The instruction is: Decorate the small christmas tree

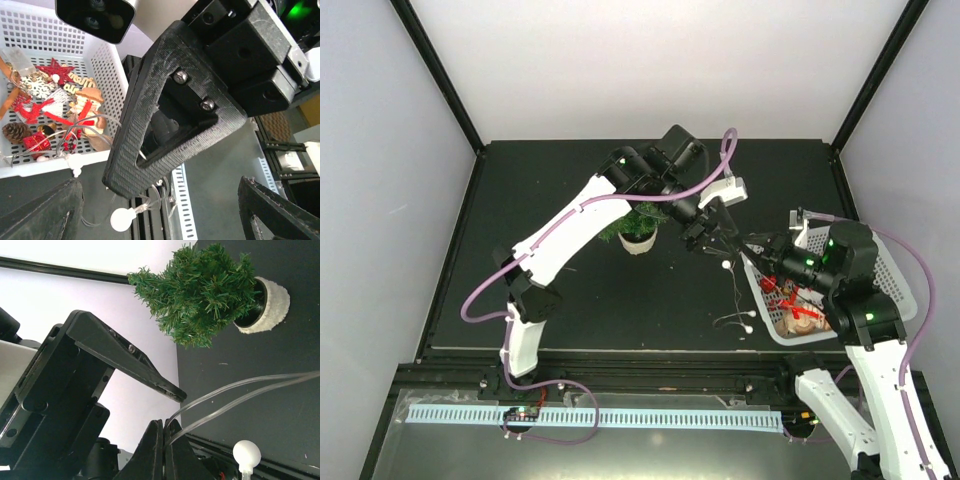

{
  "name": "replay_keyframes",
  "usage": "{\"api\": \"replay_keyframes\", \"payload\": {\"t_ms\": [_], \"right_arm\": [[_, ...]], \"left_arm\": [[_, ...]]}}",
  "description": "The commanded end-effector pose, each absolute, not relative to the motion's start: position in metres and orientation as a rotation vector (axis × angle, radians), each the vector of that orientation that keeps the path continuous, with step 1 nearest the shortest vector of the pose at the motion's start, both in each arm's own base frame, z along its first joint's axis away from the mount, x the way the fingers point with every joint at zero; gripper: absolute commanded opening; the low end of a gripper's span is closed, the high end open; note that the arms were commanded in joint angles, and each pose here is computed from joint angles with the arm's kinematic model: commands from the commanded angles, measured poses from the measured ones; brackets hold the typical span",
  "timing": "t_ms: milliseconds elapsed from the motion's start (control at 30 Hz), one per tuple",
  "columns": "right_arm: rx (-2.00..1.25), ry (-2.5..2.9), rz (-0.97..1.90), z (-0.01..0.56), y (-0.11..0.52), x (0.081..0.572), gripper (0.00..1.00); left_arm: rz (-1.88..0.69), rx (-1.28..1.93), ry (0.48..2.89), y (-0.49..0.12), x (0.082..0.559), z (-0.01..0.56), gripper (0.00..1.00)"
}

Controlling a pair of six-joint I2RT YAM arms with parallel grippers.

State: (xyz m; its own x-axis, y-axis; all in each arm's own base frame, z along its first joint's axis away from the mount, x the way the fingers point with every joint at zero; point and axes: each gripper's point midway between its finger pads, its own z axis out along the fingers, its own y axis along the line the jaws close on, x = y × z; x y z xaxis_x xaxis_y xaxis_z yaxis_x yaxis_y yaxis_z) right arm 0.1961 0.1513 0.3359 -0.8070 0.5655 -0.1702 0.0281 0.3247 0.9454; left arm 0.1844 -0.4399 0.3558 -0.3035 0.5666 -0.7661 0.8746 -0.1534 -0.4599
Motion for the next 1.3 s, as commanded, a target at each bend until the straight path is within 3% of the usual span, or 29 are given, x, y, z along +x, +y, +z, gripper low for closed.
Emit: {"api": "replay_keyframes", "payload": {"t_ms": [0, 233, 400, 500, 567, 667, 933, 1000, 1133, 1267], "right_arm": [[0.473, 2.090, 1.560, 0.345, 0.157, 0.191, 0.01], [0.461, 2.065, 1.563, 0.355, 0.158, 0.197, 0.01], [0.451, 2.061, 1.573, 0.358, 0.159, 0.199, 0.01], [0.455, 2.060, 1.579, 0.357, 0.159, 0.198, 0.01], [0.456, 2.057, 1.580, 0.356, 0.159, 0.197, 0.01], [0.464, 2.055, 1.582, 0.355, 0.158, 0.195, 0.01], [0.466, 2.041, 1.587, 0.356, 0.158, 0.196, 0.02], [0.472, 2.039, 1.585, 0.356, 0.157, 0.197, 0.13], [0.468, 2.010, 1.587, 0.361, 0.157, 0.199, 0.52], [0.476, 2.000, 1.582, 0.361, 0.156, 0.202, 0.66]], "left_arm": [[-1.522, 1.659, 1.746, -0.452, 0.175, 0.364, 0.83], [-1.540, 1.690, 1.759, -0.461, 0.168, 0.353, 0.75], [-1.531, 1.689, 1.757, -0.461, 0.168, 0.354, 0.62], [-1.533, 1.691, 1.747, -0.461, 0.168, 0.355, 0.47], [-1.528, 1.693, 1.745, -0.461, 0.168, 0.355, 0.26], [-1.508, 1.692, 1.751, -0.459, 0.168, 0.355, 0.03], [-1.482, 1.713, 1.750, -0.453, 0.162, 0.354, 0.02], [-1.459, 1.723, 1.740, -0.450, 0.160, 0.356, 0.02], [-1.332, 1.737, 1.723, -0.439, 0.164, 0.359, 0.02], [-1.248, 1.729, 1.718, -0.424, 0.168, 0.366, 0.02]]}}
